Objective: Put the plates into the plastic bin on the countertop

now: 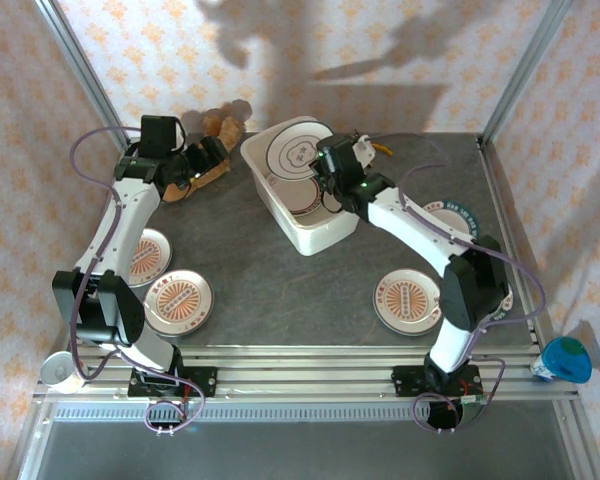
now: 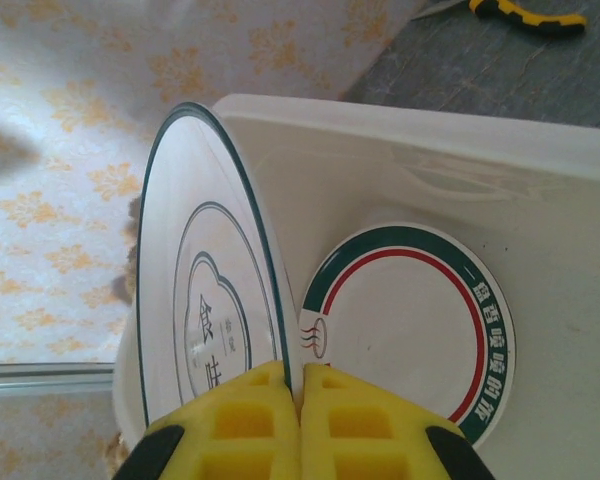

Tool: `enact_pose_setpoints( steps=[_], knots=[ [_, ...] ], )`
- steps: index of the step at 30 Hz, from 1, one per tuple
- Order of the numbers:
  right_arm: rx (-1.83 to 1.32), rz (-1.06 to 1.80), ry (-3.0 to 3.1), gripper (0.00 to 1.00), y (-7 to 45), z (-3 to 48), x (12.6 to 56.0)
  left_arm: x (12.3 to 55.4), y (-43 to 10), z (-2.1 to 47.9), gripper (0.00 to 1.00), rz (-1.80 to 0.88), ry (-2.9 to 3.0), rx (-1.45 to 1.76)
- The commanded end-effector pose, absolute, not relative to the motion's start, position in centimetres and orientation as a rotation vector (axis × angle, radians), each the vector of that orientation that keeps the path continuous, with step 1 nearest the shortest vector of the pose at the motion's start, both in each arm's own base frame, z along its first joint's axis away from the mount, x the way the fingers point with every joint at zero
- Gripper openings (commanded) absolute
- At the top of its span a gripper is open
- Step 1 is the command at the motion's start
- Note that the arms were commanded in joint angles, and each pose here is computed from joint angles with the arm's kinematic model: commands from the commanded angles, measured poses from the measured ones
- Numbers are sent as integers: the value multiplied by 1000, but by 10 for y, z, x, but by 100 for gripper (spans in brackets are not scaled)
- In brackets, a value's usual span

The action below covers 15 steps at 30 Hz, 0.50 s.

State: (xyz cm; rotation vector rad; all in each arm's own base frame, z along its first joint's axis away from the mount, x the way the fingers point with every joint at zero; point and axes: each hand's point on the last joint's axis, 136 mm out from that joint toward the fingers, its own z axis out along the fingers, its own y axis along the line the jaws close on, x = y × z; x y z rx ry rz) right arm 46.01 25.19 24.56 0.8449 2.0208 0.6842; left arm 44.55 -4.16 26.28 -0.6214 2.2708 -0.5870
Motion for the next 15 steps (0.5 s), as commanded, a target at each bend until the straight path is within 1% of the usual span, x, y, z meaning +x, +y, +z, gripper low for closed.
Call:
enact_pose_setpoints(
  steps=[1, 10, 15],
  knots=[
    [892, 686, 2003, 0, 257, 244, 474, 440, -37, 263, 90, -528, 2290, -642],
    [992, 610, 2028, 0, 254, 206, 480, 434, -29, 249, 90, -461, 2328, -662],
    [1012, 597, 2096, 0, 264, 179, 484, 434, -27, 245, 90, -445, 2342, -673]
  ],
)
